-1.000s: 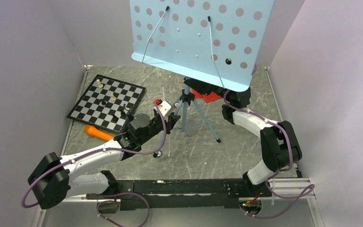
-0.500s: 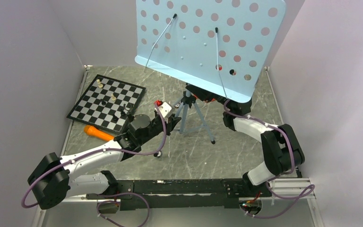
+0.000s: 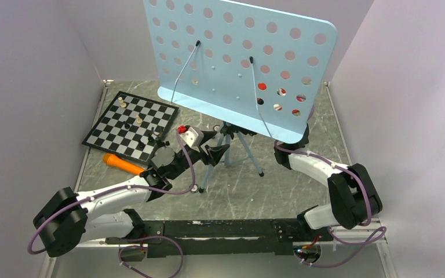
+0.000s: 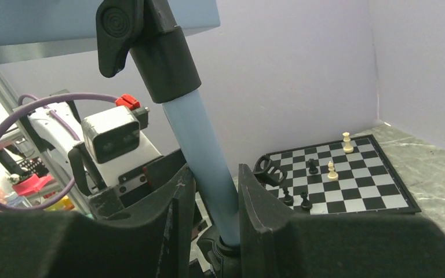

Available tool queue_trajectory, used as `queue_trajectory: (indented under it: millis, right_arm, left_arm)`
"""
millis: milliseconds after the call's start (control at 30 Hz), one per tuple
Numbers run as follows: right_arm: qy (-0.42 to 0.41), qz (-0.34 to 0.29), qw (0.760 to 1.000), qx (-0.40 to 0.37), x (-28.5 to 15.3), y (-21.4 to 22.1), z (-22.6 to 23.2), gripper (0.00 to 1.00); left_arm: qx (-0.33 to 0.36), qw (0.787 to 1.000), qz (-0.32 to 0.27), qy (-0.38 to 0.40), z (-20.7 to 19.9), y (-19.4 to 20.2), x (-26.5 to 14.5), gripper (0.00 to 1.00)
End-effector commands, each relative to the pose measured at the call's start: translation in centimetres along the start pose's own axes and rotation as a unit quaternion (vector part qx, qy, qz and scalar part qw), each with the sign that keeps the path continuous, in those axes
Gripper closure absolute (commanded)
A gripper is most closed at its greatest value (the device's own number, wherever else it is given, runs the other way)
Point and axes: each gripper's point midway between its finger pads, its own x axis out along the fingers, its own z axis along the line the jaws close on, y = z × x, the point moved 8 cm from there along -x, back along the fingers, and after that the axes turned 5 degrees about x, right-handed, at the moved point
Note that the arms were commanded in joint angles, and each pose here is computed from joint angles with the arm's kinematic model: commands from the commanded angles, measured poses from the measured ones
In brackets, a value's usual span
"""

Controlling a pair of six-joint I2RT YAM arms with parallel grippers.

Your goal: Pack up the instrument practice props

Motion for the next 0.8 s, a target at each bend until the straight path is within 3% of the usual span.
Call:
queue_trajectory:
  millis: [0, 133, 500, 633, 767]
  right_arm:
    - [0.054, 0.088, 0.985, 0.135, -2.5, 4.6, -2.1, 1.00]
    - [0.035, 0.075, 0.986, 0.147, -2.3, 4.3, -1.8, 1.00]
    - [0.007, 0.057, 0.984, 0.169, -2.4, 3.6, -1.0, 1.00]
    - [0.022, 0.070, 0.984, 0.164, -2.8, 3.8, -0.9, 1.00]
    - [0.034, 0.072, 0.983, 0.164, -3.1, 4.0, -1.2, 1.00]
  left_arm:
    - [-0.004, 0.999, -0.046, -0.001, 0.0, -1.0, 0.1, 0.20]
    - [-0.014, 0.998, -0.054, -0.001, 0.1, 0.5, 0.0, 0.01]
    - [-0.034, 0.993, -0.094, 0.057, -1.0, 1.9, 3.4, 0.01]
    - [-0.027, 0.993, -0.091, 0.069, -1.0, 2.2, 4.5, 0.14]
    - [-0.026, 0.993, -0.076, 0.089, -1.3, 3.0, 5.9, 0.40]
